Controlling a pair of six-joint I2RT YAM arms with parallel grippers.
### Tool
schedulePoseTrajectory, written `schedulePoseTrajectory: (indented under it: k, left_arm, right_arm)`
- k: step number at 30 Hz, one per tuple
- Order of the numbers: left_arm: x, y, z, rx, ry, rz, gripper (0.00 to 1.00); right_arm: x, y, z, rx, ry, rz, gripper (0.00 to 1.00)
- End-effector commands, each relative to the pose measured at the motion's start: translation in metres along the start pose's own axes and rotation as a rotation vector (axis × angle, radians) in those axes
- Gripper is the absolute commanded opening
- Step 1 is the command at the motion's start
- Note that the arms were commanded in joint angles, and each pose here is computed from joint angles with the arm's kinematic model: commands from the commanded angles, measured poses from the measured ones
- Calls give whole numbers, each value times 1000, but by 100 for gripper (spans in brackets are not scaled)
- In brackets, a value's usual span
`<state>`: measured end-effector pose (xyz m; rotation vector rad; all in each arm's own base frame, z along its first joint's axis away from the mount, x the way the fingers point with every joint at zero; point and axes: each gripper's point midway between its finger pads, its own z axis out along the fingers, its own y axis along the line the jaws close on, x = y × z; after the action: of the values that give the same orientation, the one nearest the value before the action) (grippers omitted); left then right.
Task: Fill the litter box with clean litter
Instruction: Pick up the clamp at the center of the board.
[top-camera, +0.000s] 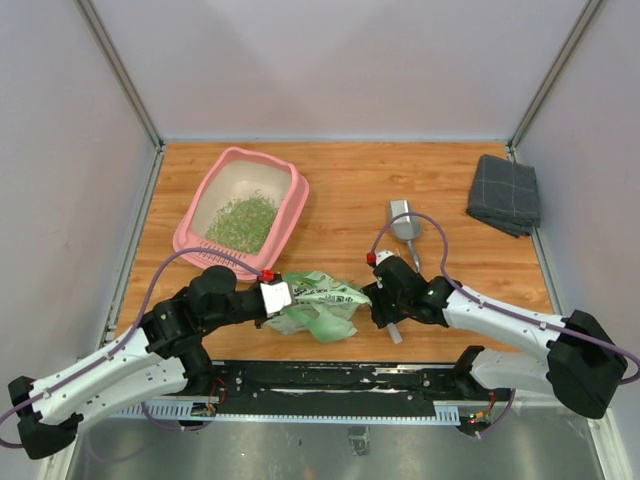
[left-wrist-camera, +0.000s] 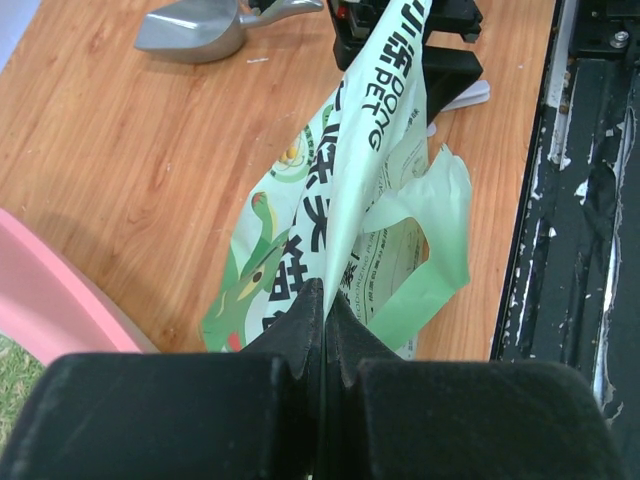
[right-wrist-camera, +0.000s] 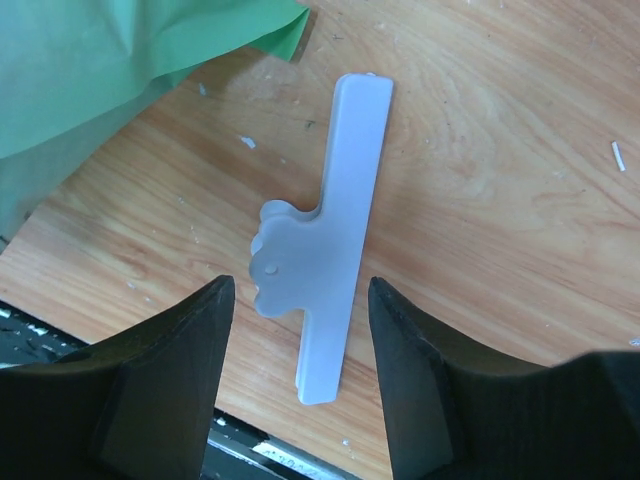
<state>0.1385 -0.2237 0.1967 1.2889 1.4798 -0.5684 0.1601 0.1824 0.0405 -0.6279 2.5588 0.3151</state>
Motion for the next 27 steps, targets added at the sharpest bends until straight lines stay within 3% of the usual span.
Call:
schedulePoseTrajectory:
  k: [1, 8, 12, 15, 17, 21, 27]
  left_arm:
    - [-28, 14, 1, -46, -97, 37, 0]
    - [-24, 13, 5, -39, -79, 29, 0]
    - [-22, 14, 6, -44, -70, 23, 0]
    - [-21, 14, 8, -42, -61, 18, 0]
    - [-19, 14, 9, -41, -55, 15, 0]
    - [-19, 15, 10, -46, -49, 7, 8]
    - [-22, 8, 12, -6, -51, -7, 22]
  right_arm:
    - [-12, -6, 3, 72, -36, -6, 58]
    - [3, -21, 10, 141, 4, -53, 55]
    - [5, -20, 8, 135, 7, -57, 29]
    - [3, -22, 2, 146, 1, -46, 25]
    - [1, -25, -3, 162, -6, -43, 17]
    - [-2, -33, -13, 206, -5, -48, 2]
    - [-4, -41, -25, 250, -9, -55, 1]
